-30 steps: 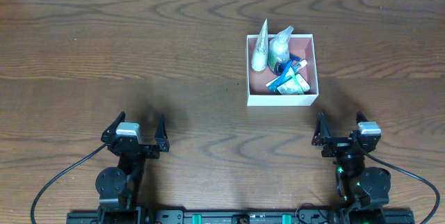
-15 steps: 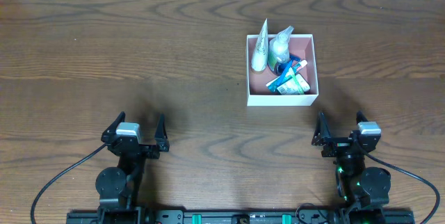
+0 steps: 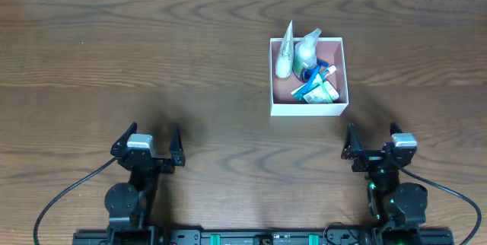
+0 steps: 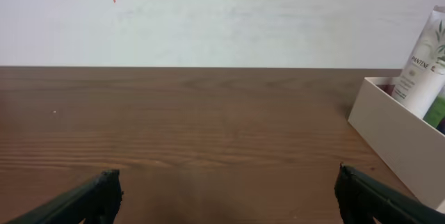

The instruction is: Pack container

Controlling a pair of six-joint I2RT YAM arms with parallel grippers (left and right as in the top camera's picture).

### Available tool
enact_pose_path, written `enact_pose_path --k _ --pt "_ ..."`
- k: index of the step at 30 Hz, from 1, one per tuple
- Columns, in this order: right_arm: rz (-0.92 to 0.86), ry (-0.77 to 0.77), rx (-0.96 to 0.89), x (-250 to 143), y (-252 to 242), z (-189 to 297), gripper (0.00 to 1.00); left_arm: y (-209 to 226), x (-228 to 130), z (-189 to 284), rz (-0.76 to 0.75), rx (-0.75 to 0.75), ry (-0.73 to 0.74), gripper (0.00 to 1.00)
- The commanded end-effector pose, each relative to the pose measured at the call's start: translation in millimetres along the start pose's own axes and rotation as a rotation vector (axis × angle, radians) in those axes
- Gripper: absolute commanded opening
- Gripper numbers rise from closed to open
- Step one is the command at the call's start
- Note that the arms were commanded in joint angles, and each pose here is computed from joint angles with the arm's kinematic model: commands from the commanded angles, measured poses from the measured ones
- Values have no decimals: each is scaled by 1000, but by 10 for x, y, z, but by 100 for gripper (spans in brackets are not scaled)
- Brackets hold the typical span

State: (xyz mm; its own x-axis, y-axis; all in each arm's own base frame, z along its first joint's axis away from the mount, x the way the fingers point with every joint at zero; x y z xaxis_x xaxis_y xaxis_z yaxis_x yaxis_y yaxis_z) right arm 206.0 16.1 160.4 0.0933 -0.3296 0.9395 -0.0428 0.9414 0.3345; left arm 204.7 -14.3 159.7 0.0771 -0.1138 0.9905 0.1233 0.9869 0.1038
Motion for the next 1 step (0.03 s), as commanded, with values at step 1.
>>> enact_pose_path --k 1 --pt "-9 5 14 -14 21 3 99 -25 -128 -6 -10 -16 43 98"
Point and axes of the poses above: each gripper's point midway between its finger pads, its own z axis back along the fingers, its own y axis along the line the jaws close on, x = y × z, the point moved 4 cm from there along z, back along the fingers, and after that the axes turned 10 degrees about -z, right-handed, at the moved point
